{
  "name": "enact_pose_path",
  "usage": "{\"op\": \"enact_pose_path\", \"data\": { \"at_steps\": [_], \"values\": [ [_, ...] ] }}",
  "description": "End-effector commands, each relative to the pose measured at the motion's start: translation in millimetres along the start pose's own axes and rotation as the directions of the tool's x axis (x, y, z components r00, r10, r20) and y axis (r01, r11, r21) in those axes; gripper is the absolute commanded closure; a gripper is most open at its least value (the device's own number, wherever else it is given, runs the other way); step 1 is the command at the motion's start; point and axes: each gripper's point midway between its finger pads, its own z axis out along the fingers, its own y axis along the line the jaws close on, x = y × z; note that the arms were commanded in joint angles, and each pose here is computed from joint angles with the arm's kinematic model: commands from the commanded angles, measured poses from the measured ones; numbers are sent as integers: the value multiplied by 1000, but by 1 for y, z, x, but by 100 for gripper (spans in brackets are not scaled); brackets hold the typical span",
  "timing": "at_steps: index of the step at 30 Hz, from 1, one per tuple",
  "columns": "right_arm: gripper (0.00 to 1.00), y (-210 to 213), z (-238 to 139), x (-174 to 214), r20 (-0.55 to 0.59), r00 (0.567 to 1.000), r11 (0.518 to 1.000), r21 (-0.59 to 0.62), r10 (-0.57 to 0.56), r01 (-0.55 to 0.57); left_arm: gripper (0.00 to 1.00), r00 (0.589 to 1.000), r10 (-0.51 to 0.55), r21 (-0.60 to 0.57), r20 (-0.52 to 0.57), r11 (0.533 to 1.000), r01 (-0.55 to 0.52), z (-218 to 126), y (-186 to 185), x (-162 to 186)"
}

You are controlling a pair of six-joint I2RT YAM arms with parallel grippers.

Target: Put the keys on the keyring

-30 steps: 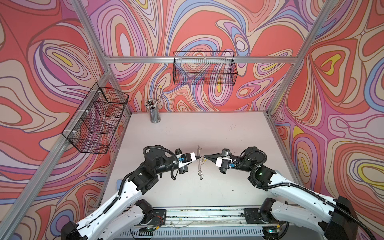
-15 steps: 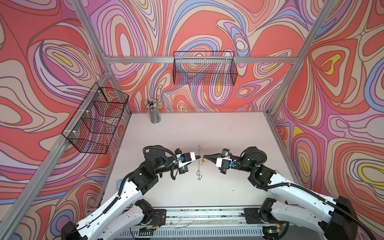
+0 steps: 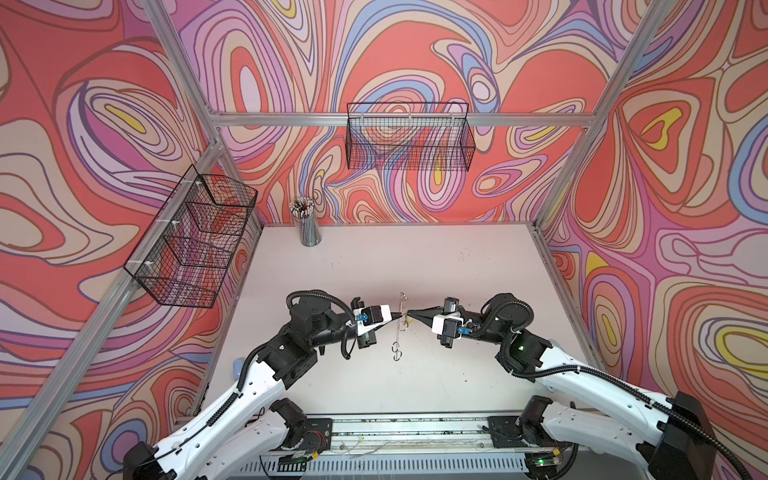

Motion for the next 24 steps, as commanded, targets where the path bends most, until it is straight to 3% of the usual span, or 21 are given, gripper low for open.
{"op": "enact_pose_path", "data": {
  "at_steps": [1,24],
  "values": [
    [100,3,2,2,-2,1000,1000,-8,-10,10,100,998,29,-3,56,1000,-29,-4,5,-23],
    [100,3,-1,0,3,1000,1000,-4,-20,20,100,999,30,-56,41,998,-28,-5,13,-20]
  ]
}}
